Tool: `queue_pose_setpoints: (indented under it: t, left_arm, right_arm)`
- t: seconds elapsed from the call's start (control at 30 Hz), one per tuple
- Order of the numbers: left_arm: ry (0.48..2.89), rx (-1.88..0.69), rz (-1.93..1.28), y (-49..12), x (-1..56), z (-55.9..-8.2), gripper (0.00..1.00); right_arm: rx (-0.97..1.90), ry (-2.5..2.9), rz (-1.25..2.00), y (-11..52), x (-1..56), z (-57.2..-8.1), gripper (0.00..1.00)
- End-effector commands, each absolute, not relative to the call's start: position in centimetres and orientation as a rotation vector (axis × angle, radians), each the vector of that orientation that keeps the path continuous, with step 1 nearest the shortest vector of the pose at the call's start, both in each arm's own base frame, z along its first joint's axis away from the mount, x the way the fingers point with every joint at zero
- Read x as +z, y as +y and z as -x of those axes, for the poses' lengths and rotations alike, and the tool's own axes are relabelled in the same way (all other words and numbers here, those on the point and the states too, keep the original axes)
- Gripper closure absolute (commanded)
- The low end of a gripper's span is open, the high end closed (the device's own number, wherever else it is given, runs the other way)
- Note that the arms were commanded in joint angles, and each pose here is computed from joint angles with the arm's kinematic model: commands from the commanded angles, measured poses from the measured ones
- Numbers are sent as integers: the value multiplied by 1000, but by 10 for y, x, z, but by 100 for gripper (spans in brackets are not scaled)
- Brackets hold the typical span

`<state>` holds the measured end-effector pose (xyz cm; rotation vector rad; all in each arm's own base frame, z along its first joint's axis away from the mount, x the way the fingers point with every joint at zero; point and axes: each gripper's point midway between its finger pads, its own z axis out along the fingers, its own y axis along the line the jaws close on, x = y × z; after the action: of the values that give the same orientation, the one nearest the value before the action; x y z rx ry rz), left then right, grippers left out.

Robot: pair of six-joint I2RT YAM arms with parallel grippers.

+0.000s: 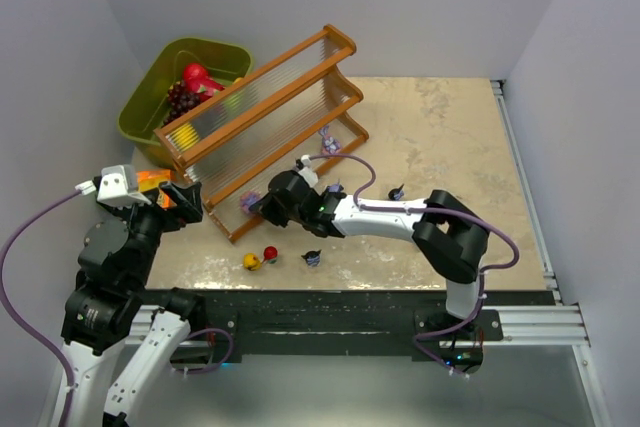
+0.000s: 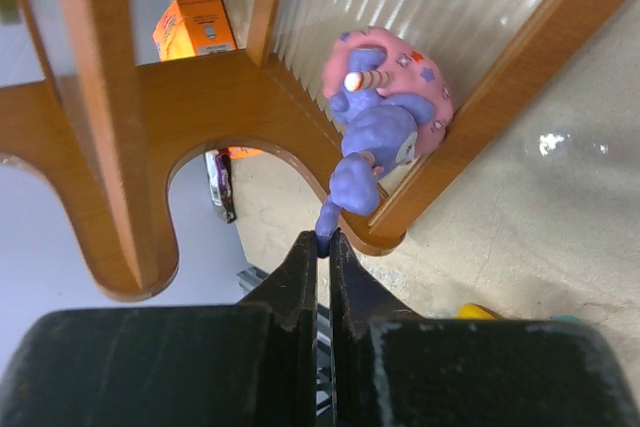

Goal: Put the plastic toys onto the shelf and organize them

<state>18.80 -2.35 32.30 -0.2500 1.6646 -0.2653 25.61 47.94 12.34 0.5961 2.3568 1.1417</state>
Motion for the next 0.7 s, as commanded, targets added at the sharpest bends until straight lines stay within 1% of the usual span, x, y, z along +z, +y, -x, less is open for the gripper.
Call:
queue_pose_setpoints:
  t: [0.0, 0.33, 0.67]
  left_arm:
    - [1628, -247, 251, -18, 338, -184, 0]
    - [1624, -240, 256, -16, 339, -182, 1]
    - [1623, -232, 259, -14, 340, -180, 0]
  right_arm:
    - [1227, 2309, -679, 491, 143, -262, 100]
    - [1189, 2335, -726, 494, 123, -265, 100]
    - [1170, 2350, -745, 501, 121, -269, 100]
